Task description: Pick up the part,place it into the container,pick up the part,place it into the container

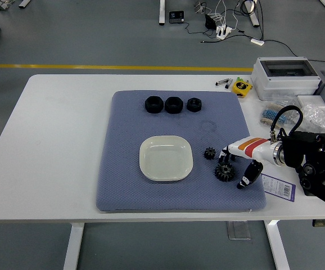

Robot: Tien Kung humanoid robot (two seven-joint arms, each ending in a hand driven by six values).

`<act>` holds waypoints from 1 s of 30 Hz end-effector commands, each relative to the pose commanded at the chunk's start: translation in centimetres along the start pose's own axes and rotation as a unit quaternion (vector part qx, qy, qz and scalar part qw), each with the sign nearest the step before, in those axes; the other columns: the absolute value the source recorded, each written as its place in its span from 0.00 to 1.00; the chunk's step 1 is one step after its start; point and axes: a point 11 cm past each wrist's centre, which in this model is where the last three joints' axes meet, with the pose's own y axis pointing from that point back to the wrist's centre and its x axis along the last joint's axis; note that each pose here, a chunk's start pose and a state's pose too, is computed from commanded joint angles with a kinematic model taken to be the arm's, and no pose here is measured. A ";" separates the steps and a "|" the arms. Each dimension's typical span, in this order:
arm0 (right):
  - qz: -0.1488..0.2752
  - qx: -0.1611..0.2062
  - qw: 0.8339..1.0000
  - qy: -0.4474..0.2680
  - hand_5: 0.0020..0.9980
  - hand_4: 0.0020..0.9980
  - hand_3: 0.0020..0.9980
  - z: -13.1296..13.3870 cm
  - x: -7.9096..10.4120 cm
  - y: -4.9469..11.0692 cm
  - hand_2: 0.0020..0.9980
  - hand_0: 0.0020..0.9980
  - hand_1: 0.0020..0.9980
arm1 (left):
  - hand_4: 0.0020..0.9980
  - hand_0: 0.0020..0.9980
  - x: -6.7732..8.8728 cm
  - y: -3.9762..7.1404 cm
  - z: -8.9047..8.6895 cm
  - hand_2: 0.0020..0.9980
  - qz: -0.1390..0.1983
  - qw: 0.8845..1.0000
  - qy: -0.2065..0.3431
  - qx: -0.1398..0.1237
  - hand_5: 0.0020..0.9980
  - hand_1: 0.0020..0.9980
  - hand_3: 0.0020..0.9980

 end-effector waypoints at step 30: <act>-0.010 -0.023 1.000 -0.018 0.20 1.00 0.75 -1.5 0.4 -1.0 0.68 0.69 0.63 | 0.59 0.72 0.0 0.0 0.2 0.62 0.001 1.000 0.000 -0.001 0.55 0.63 0.55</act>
